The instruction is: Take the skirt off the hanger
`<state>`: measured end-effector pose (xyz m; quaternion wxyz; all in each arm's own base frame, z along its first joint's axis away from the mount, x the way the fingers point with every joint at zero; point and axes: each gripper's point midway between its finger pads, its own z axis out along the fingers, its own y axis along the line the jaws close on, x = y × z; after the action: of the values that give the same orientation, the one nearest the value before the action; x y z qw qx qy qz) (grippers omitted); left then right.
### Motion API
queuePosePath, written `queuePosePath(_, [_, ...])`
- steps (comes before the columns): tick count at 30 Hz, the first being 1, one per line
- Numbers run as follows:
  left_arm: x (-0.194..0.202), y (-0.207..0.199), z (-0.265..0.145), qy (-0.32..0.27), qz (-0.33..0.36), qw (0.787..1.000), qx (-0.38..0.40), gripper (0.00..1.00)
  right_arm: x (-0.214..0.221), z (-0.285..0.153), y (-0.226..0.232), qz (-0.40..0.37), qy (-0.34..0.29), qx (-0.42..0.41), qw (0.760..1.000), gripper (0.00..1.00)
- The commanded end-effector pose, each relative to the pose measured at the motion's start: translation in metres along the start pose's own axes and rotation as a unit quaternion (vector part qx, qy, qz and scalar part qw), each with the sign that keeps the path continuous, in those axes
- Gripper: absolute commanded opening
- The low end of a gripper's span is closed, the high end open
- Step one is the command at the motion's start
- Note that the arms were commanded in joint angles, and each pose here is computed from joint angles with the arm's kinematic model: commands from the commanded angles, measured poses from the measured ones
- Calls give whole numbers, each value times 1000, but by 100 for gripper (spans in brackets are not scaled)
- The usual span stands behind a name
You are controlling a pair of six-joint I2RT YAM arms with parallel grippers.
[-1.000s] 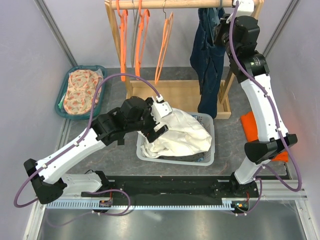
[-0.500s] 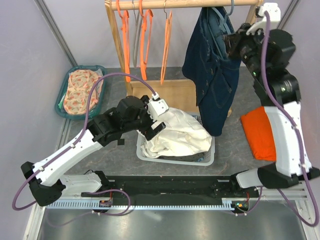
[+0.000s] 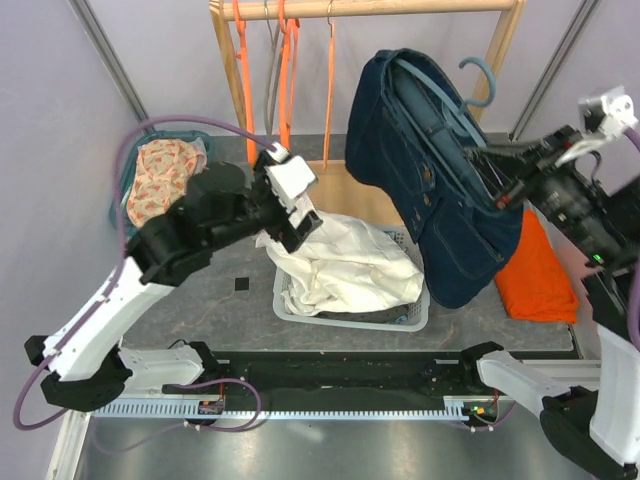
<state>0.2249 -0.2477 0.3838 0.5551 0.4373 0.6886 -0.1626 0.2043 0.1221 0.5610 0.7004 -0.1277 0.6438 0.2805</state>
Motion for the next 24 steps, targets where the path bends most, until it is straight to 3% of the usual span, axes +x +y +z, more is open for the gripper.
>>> queuePosePath(1, [-77,22,-42,-97,28,995,-19,99,-49,-59,62,-11,-73,-115,991,0])
queuePosePath(8, [-183,40,-117,-259,28,965,-33,100,-56,-77,90,3,-75,-178,981,0])
queuePosePath(11, [-211,72,-133,-316,-30,942,-110,100,-54,-73,97,15,-68,-205,976,0])
queuePosePath(13, [-220,82,-139,-333,-46,932,-133,100,-52,-72,99,20,-65,-212,975,0])
queuePosePath(19, [-232,66,-113,-338,-71,935,-80,99,-50,-74,101,19,-62,-218,974,0])
queuePosePath(24, [-232,70,-76,-321,-81,939,-88,100,-47,-76,103,20,-57,-225,972,0])
